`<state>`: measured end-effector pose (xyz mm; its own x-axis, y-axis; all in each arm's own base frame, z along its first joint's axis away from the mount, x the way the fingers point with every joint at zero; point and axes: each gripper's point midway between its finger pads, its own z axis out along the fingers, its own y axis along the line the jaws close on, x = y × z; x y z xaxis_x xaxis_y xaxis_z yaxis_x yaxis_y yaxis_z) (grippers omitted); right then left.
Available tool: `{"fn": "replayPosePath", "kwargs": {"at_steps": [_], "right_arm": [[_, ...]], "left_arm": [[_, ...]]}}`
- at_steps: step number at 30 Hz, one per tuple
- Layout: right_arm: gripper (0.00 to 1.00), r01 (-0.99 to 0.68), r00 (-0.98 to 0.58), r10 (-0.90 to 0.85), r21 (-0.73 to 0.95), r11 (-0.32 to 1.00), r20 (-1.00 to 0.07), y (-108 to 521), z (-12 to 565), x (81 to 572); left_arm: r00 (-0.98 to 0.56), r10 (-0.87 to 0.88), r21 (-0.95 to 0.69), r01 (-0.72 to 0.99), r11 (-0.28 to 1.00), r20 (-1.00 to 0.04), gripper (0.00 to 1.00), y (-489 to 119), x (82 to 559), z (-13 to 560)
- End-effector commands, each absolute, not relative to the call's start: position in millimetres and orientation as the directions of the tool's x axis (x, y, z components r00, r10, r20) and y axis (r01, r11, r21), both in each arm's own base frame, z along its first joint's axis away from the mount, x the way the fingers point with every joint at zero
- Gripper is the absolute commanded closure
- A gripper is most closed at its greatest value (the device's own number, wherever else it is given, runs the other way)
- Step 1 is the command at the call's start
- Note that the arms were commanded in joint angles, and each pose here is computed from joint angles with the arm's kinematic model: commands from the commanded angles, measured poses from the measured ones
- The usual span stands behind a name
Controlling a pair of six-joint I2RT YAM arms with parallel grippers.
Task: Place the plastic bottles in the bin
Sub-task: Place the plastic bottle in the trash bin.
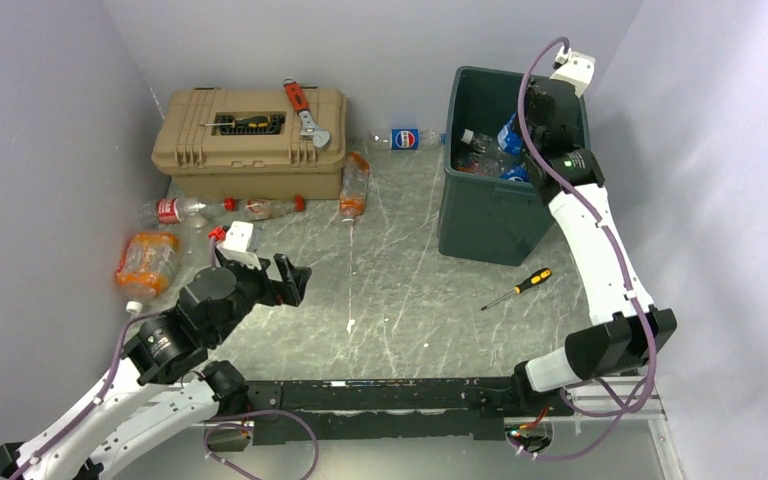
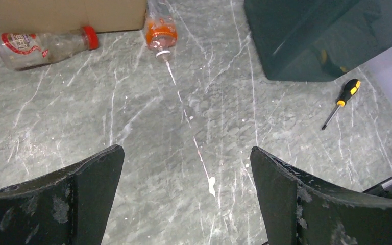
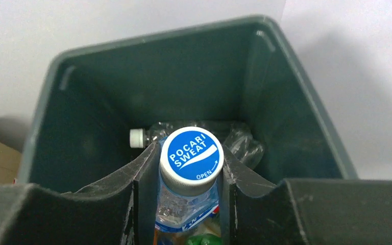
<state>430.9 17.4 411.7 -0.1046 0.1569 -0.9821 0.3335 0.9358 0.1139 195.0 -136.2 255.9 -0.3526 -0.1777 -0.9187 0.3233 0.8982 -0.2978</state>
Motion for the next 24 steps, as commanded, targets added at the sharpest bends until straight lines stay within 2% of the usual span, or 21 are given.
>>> {"fn": "replayPosePath", "kwargs": {"at_steps": [1, 2, 4, 5, 6, 7, 14, 19, 22, 24], "right_arm": [[1.00, 0.270, -0.173, 0.268, 0.216, 0.938, -0.948, 27.6, 384.9, 439.3], [0.89, 0.266, -0.181, 0.273, 0.220, 0.938, -0.945, 28.3, 381.5, 439.9], [0.48, 0.243, -0.208, 0.281, 0.228, 0.943, -0.937, 34.5, 376.6, 440.7], [0.32, 0.240, -0.218, 0.287, 0.234, 0.942, -0.933, 36.1, 377.7, 440.3], [0.11, 0.243, -0.222, 0.295, 0.240, 0.940, -0.929, 36.1, 379.8, 438.6], [0.02, 0.239, -0.220, 0.304, 0.251, 0.938, -0.927, 37.2, 383.6, 436.0], [0.00, 0.152, -0.074, 0.411, 0.397, 0.905, -0.908, 43.0, 445.4, 381.4], [0.00, -0.076, -0.030, 0.466, 0.467, 0.881, -0.884, 67.2, 459.6, 323.8], [0.01, -0.215, 0.009, 0.467, 0.454, 0.865, -0.884, 76.6, 466.1, 282.0], [0.01, -0.248, 0.017, 0.478, 0.459, 0.853, -0.878, 77.7, 462.2, 264.6]], "left_arm": [[-0.345, -0.217, -0.326, 0.297, 0.897, -0.913, 0.01, -133.8, 196.6, 271.1], [-0.346, -0.217, -0.328, 0.301, 0.896, -0.912, 0.01, -134.9, 196.6, 270.9], [-0.347, -0.220, -0.331, 0.305, 0.893, -0.912, 0.01, -136.5, 197.1, 270.3], [-0.348, -0.220, -0.331, 0.302, 0.894, -0.911, 0.01, -136.9, 197.8, 269.5], [-0.349, -0.220, -0.330, 0.297, 0.896, -0.911, 0.01, -136.6, 198.7, 268.8], [-0.349, -0.219, -0.327, 0.290, 0.899, -0.911, 0.01, -136.3, 199.9, 268.3], [-0.389, -0.182, -0.296, 0.257, 0.920, -0.903, 0.01, -145.4, 212.6, 257.9], [-0.494, -0.055, -0.210, 0.263, 0.942, -0.868, 0.00, -177.3, 236.9, 238.4], [-0.592, 0.050, -0.120, 0.244, 0.962, -0.804, 0.01, -194.2, 263.9, 208.8], [-0.645, 0.056, -0.115, 0.219, 0.969, -0.762, 0.01, -202.9, 286.0, 188.0]]}}
